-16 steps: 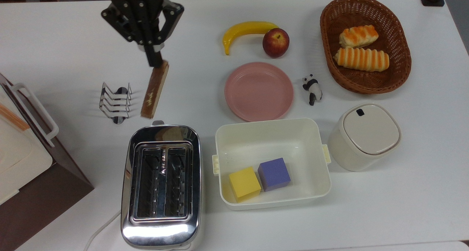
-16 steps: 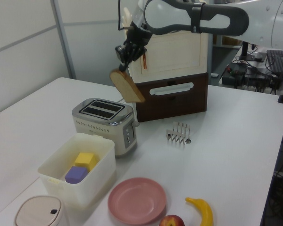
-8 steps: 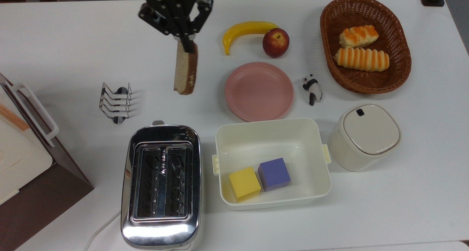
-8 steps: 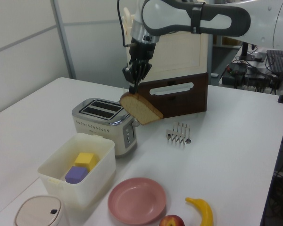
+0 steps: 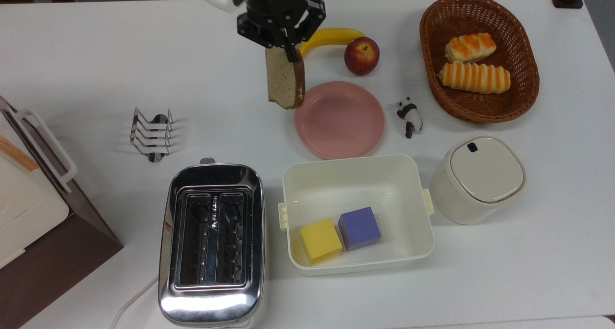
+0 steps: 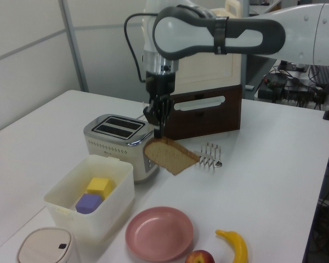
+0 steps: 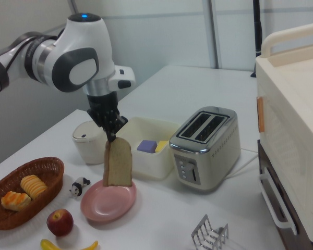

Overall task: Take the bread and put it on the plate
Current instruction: 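Lower the toast onto the pink plate and open the gripper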

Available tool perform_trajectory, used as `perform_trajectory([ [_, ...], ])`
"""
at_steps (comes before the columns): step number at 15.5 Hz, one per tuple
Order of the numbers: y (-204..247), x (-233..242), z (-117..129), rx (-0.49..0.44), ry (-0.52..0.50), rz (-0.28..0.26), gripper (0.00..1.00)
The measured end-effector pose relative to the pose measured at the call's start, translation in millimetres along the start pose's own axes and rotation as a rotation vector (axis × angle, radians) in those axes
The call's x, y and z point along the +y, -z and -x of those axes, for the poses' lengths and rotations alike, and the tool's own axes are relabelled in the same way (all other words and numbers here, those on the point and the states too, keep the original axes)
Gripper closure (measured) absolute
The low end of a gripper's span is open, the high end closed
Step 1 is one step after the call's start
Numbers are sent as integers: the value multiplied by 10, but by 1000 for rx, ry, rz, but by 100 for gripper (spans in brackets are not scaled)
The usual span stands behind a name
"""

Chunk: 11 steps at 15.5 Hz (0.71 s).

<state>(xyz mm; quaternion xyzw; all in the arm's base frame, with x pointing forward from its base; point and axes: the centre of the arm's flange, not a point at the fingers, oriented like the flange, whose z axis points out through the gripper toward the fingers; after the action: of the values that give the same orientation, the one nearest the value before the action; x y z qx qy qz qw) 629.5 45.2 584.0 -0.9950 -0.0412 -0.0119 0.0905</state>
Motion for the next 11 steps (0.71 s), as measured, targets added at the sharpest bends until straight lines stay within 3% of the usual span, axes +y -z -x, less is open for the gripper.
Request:
perform_trajectory([
  [11,-995,-267,-168,-164,52,12,98],
])
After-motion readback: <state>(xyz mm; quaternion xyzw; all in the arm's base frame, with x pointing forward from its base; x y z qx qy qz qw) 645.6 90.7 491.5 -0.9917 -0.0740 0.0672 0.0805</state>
